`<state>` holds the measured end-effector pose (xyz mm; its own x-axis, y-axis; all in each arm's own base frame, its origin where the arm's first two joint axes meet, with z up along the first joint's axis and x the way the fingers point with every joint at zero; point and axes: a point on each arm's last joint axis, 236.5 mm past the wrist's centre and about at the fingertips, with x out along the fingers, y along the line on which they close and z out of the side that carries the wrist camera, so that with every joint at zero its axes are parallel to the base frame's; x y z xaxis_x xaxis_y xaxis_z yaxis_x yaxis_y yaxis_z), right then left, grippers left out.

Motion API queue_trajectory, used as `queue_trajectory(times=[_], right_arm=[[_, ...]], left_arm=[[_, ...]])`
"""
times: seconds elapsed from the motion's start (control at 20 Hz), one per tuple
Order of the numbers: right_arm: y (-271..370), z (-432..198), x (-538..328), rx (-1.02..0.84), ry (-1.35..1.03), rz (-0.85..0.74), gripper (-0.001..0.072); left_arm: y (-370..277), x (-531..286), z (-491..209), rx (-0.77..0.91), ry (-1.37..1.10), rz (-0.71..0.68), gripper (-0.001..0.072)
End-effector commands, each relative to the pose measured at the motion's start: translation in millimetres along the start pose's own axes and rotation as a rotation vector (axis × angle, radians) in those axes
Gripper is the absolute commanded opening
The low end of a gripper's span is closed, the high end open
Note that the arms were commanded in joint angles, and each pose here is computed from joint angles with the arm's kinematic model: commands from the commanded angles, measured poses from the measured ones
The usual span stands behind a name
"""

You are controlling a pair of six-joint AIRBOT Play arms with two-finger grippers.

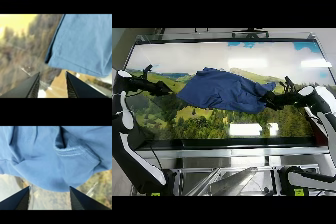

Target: Fold the shirts.

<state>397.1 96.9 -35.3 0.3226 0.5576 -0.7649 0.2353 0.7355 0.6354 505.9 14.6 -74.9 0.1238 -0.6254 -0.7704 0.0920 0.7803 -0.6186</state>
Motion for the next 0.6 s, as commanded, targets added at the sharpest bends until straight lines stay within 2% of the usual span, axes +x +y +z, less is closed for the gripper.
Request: queue_trajectory(times=[0.0,0.1,0.2,0.4,0.45,0.5,0.55], right_arm=[[-0.9,-1.1,-0.8,0.003,0.005,0.000,0.0542],[-0.9,-1.1,-0.8,0.003,0.005,0.000,0.0542],[-0.7,-2.3,-0.8,0.002,0.011,0.001,0.0542],[-0.7,-2.9,-0.8,-0.005,0.013,0.001,0.0542],[-0.7,-2.8,-0.8,-0.005,0.012,0.001,0.0542],[-0.7,-2.8,-0.8,-0.005,0.012,0.001,0.0541],[-2.0,-2.9,-0.4,-0.006,0.014,-0.003,0.0542]], left_arm=[[-9.9,25.3,-2.2,0.053,0.070,-0.021,0.0346],[-18.1,29.0,2.8,0.087,0.068,-0.018,0.0710],[-20.7,31.9,4.7,0.099,0.066,-0.005,0.0662],[-20.6,32.7,7.5,0.100,0.055,-0.002,0.0660],[-22.8,34.2,7.5,0.104,0.058,-0.004,0.0628],[-25.6,37.3,6.4,0.109,0.065,-0.006,0.0519],[-29.5,42.9,2.6,0.112,0.081,-0.015,0.0486]])
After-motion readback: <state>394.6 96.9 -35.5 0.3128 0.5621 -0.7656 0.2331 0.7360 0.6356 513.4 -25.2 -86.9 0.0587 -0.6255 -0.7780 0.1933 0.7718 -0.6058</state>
